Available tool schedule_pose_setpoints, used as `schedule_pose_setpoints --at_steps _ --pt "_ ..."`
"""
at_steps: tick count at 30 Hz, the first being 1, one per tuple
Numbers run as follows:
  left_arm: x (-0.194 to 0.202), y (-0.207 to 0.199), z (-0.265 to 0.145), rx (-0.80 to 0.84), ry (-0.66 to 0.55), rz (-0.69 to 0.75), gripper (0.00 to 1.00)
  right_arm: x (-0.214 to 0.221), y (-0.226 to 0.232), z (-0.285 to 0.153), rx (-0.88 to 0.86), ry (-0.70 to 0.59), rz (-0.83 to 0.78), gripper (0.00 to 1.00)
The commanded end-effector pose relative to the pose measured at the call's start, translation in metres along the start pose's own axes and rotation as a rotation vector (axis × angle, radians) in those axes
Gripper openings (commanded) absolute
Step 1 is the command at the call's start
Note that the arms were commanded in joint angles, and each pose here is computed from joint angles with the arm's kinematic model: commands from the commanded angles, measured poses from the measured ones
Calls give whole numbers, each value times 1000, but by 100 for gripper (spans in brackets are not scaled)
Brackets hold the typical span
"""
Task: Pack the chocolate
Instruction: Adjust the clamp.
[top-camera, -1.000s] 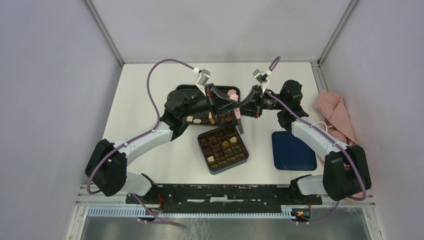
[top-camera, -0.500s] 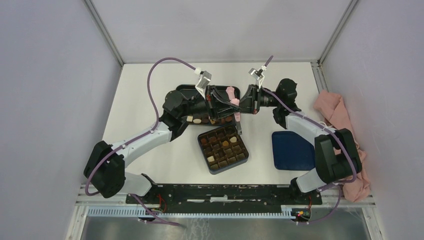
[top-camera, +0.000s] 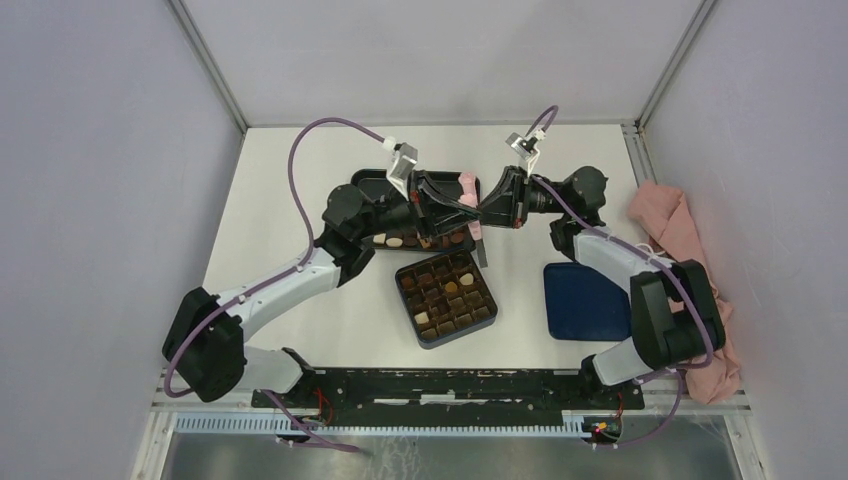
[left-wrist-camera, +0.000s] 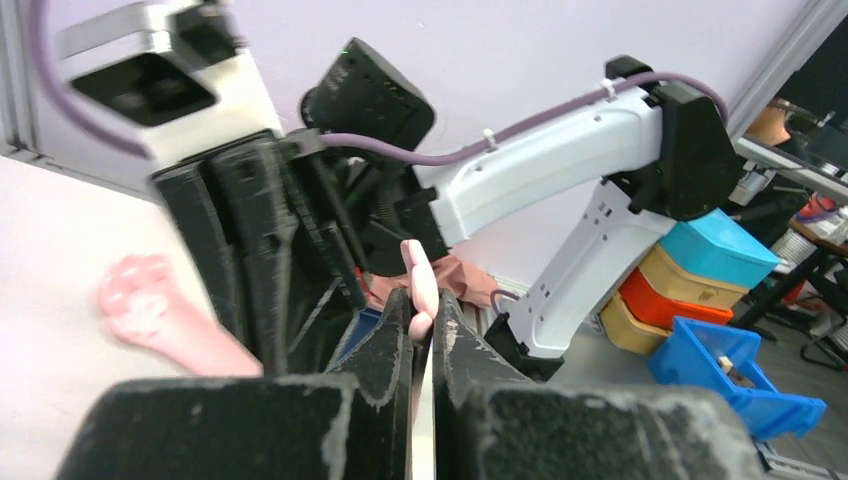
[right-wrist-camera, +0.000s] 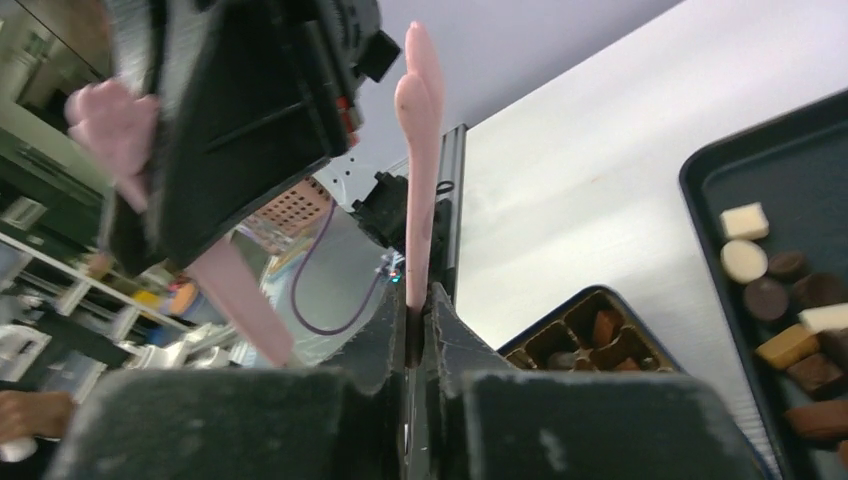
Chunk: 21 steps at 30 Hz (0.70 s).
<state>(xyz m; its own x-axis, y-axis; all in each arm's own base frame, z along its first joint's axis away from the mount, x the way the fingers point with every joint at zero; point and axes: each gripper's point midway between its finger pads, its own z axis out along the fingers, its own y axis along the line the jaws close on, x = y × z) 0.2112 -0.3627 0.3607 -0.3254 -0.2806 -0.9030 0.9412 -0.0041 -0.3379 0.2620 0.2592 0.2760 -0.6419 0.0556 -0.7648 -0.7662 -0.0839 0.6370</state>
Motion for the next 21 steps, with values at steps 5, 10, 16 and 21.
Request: schedule_pose_setpoints --at_steps 5,10,16,21 --pt "-36 -28 -4 210 -88 38 2 -31 1 -13 130 16 -404 49" --pt "-35 -22 -13 178 -54 116 2 -47 2 -45 225 -3 -493 89" --pt "-40 -13 -19 121 -103 165 2 -19 15 -48 184 20 -553 98" --pt "-51 1 -16 63 -194 168 2 4 36 -29 91 -32 -554 98"
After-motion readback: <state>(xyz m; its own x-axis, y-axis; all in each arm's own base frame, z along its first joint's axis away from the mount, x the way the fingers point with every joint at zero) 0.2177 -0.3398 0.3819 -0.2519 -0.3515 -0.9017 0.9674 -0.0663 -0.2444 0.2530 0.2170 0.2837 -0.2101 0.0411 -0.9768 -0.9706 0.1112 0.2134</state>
